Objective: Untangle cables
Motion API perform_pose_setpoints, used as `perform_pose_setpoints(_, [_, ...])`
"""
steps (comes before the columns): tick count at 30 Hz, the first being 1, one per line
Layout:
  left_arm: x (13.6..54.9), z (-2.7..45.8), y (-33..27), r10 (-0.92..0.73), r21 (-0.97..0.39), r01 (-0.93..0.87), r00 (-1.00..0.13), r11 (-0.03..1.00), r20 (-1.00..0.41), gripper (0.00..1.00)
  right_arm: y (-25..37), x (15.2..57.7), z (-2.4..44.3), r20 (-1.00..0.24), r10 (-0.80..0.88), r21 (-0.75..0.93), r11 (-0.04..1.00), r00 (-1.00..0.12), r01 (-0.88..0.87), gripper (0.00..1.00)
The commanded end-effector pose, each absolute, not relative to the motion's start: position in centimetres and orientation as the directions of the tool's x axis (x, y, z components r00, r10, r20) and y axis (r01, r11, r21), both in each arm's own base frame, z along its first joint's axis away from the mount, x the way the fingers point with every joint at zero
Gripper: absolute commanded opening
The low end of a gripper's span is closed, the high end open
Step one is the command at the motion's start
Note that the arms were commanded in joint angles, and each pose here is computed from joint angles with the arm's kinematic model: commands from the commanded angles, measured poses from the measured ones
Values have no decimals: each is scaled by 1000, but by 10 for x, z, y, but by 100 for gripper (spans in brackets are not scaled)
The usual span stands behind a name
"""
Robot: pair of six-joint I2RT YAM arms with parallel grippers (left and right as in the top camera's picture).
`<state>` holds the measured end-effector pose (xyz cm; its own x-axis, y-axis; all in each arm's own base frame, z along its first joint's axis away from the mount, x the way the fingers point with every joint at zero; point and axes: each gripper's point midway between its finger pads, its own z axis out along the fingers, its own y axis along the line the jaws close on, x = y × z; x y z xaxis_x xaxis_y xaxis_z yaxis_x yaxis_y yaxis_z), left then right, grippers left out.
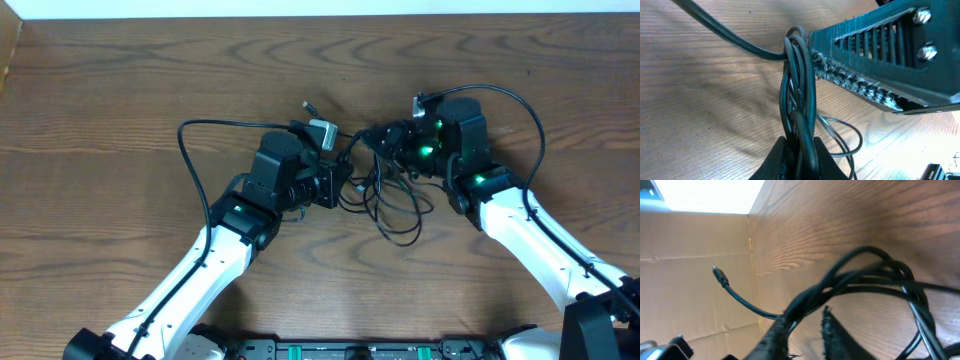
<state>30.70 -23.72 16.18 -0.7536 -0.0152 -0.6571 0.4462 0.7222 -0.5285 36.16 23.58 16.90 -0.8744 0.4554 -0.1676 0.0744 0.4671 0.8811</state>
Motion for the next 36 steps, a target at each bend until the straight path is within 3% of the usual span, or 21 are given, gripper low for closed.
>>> perform_pose_setpoints(1, [303,171,-244,9,-529,495,-736,690,-677,8,236,357,166,-298,355,836,546,-886,-62,18])
perform_pose_setpoints(6, [303,171,-244,11,-526,497,-734,690,-679,8,212,356,139,-272,384,773,633,-882,37,17])
perform_pose_setpoints(12, [301,166,-243,20,-529,488,-748,694,-663,7,190,362,137,-113,514,811,542,-850,220,16])
perform_pose_setpoints(18, [294,117,-256,58,-618,414,-858,669,-511,8,186,347,122,-39,513,774,559,-858,299,21])
perform_pose_setpoints(21, [301,105,-261,56,-624,410,-861,666,-506,8,183,341,114,-1,527,749,563,-850,348,22])
perform_pose_setpoints(25, [304,88,-262,62,-623,392,-873,677,-483,8,166,337,95,29,609,669,577,-792,468,21])
perform_pose_setpoints(36, [304,78,-262,68,-623,377,-885,685,-461,8,191,346,56,119,636,645,534,-763,546,13])
